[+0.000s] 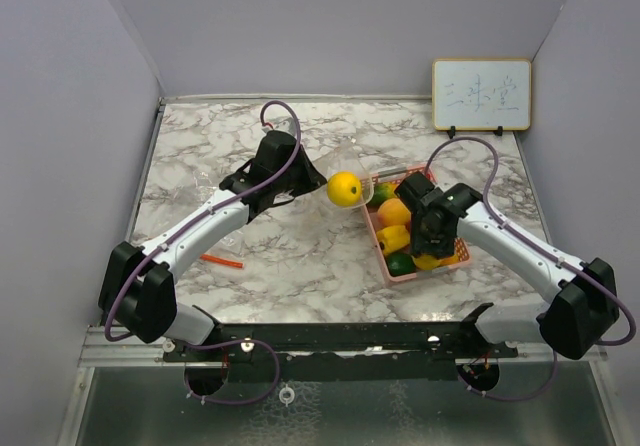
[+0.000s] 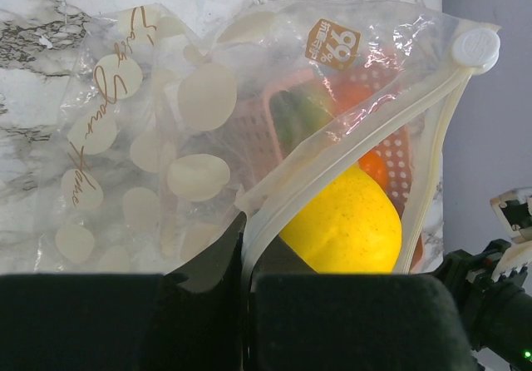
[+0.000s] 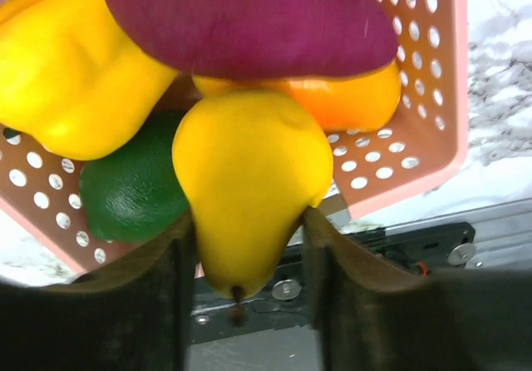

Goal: Place the food in the zip-top bag and seal the zipper
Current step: Pick up the fake fruit from the bin, then place the fake fruit in the zipper food storage bag.

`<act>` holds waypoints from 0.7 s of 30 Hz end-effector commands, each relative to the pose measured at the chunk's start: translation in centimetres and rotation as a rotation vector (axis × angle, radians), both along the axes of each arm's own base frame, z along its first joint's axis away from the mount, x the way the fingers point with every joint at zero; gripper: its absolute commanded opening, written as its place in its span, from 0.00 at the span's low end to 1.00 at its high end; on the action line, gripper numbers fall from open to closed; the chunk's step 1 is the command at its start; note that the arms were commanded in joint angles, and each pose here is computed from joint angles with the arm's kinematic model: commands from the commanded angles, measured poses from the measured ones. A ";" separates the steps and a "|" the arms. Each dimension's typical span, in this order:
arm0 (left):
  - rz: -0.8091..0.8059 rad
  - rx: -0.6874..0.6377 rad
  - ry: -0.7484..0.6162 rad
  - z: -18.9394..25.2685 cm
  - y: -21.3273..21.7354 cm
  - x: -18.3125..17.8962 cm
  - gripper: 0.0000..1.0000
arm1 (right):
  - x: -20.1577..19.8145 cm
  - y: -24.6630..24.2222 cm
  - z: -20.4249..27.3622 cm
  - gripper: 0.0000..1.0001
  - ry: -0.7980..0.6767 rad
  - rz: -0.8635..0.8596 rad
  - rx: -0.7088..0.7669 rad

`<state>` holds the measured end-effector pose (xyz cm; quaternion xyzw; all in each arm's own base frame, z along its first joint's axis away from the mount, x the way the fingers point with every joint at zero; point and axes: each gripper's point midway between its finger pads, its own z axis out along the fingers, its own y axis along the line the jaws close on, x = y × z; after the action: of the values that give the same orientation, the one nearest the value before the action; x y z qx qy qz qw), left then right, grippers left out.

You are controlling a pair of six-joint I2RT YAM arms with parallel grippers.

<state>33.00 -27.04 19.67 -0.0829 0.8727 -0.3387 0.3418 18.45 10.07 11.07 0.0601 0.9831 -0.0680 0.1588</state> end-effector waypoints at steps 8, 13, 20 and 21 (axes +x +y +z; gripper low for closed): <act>-0.013 -0.032 -0.018 1.2 0.7 -1.3 0.00 | 4.4 3.2 9.3 0.02 -0.202 0.113 0.121; -0.016 -0.045 -0.031 2.1 0.6 -1.3 0.00 | 6.7 9.9 18.2 0.02 -0.350 0.390 0.404; -0.008 -0.071 -0.044 3.5 0.5 -1.1 0.00 | 7.0 17.9 20.6 0.02 -0.462 0.598 0.814; -0.007 -0.077 -0.045 3.7 0.4 -1.1 0.00 | 7.1 18.5 20.1 0.02 -0.460 0.606 0.845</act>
<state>32.04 -26.52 20.34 -0.0837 0.8681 -0.3478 0.3441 25.97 23.56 31.04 -0.0920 0.8885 0.2763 0.3546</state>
